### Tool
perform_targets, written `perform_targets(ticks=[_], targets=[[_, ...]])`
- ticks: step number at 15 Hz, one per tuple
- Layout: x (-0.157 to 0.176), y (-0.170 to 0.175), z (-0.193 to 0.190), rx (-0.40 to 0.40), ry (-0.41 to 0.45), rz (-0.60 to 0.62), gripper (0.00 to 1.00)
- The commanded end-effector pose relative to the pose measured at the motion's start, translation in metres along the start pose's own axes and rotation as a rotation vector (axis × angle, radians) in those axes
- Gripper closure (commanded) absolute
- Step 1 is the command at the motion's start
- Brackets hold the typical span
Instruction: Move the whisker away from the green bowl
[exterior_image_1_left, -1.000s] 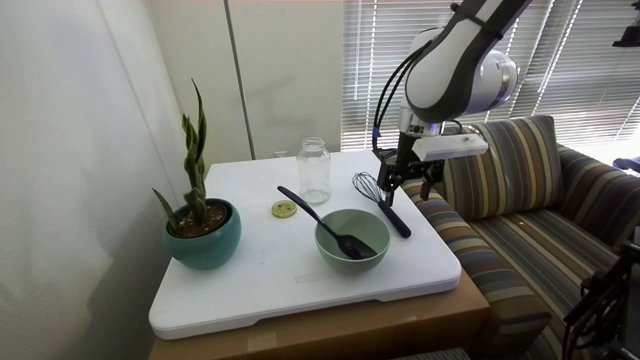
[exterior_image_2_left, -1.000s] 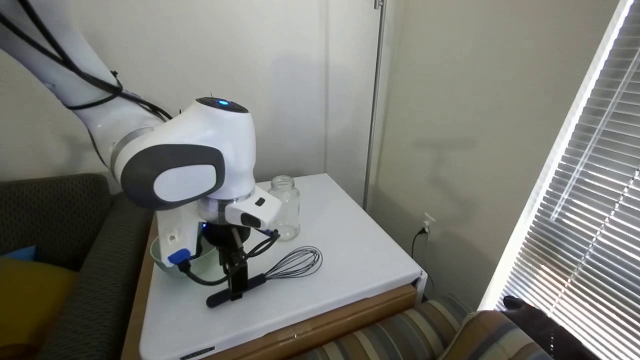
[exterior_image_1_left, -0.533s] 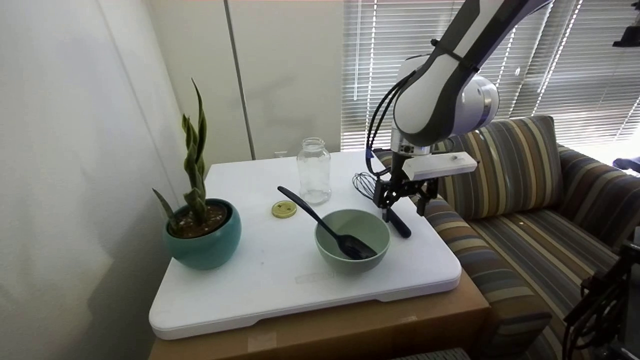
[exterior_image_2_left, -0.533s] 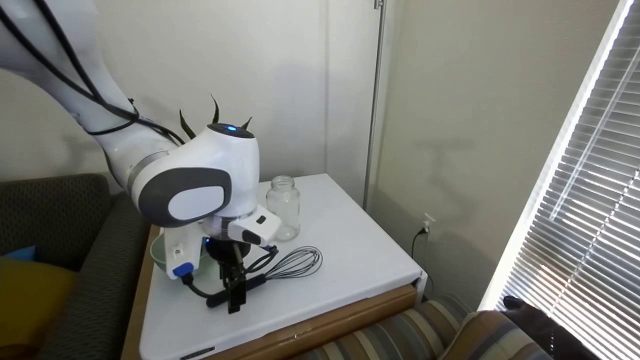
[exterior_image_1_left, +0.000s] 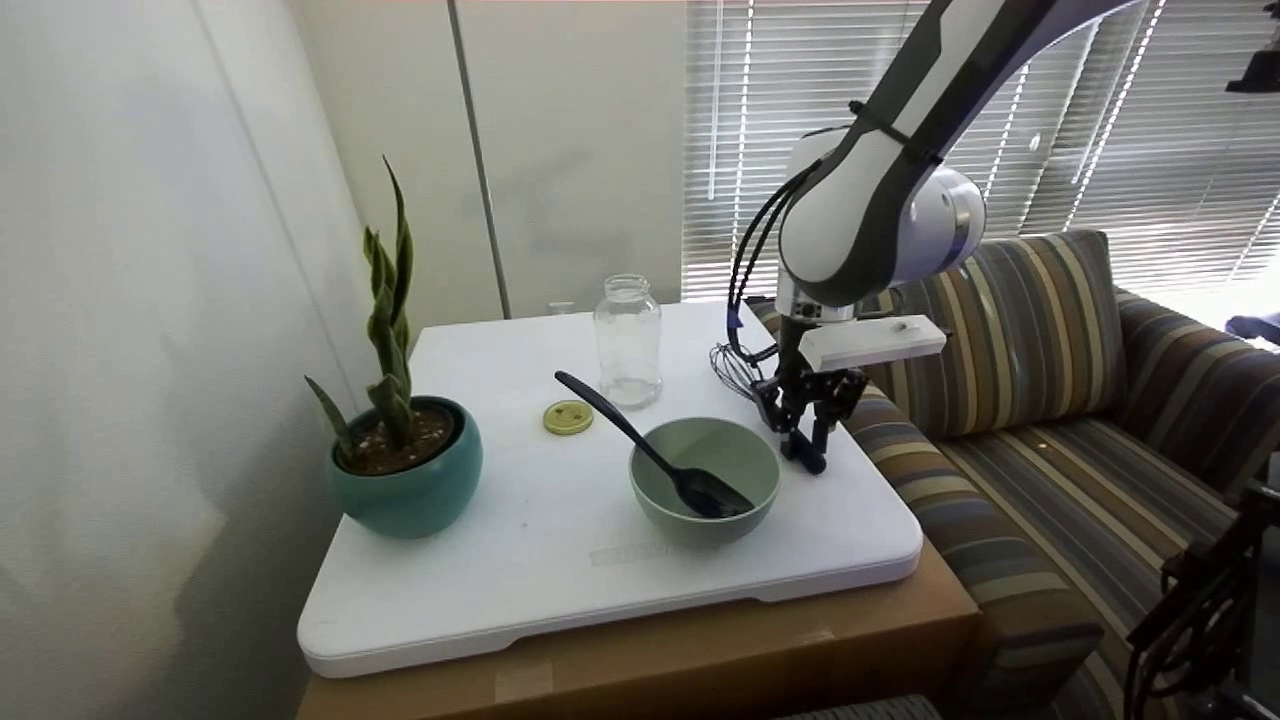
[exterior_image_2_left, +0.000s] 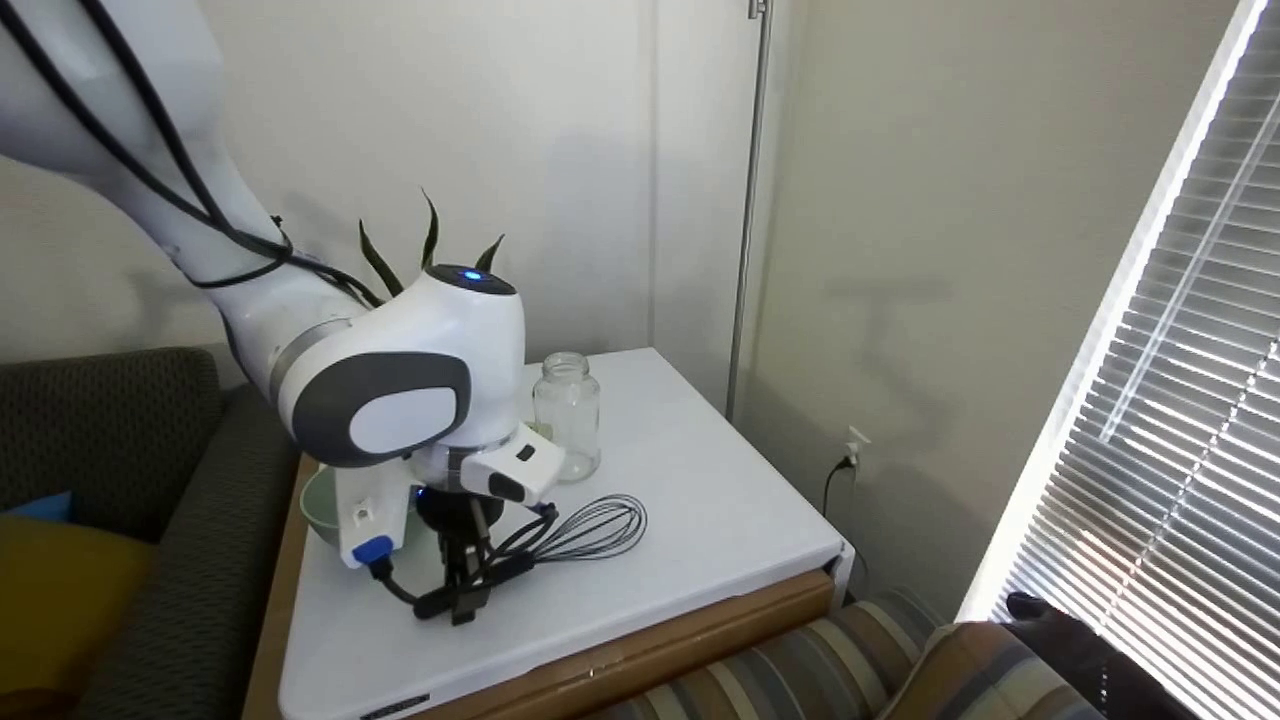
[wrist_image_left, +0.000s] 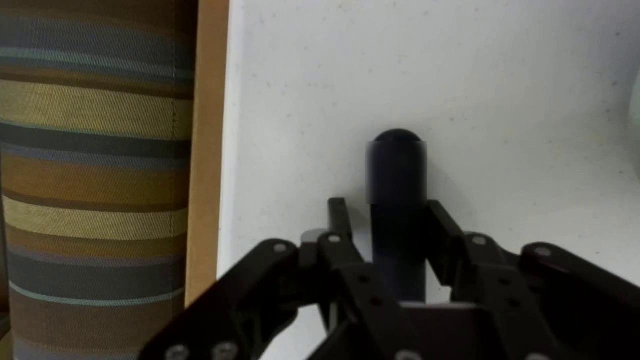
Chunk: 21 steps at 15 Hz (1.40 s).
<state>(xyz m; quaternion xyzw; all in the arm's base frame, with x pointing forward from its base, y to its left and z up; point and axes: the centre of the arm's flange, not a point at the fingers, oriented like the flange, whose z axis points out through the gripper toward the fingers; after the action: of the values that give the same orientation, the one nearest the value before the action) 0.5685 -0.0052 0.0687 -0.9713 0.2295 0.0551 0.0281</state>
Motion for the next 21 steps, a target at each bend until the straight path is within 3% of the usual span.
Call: perform_targets(ticks=[1,2,5,14,18,21], targets=[[0.006,0.004,-0.001,0.002,-0.013,-0.017,0.89],[0.006,0.006,-0.003,0.007,-0.009,-0.045,0.96],[0.007,0.010,-0.016,-0.025,0.003,-0.115,0.94],[0.043,0.028,-0.102,-0.118,0.125,-0.333,0.94],[0.058,0.031,-0.128,-0.223,0.122,-0.474,0.94],[0.063,0.027,-0.129,-0.300,0.067,-0.618,0.94]])
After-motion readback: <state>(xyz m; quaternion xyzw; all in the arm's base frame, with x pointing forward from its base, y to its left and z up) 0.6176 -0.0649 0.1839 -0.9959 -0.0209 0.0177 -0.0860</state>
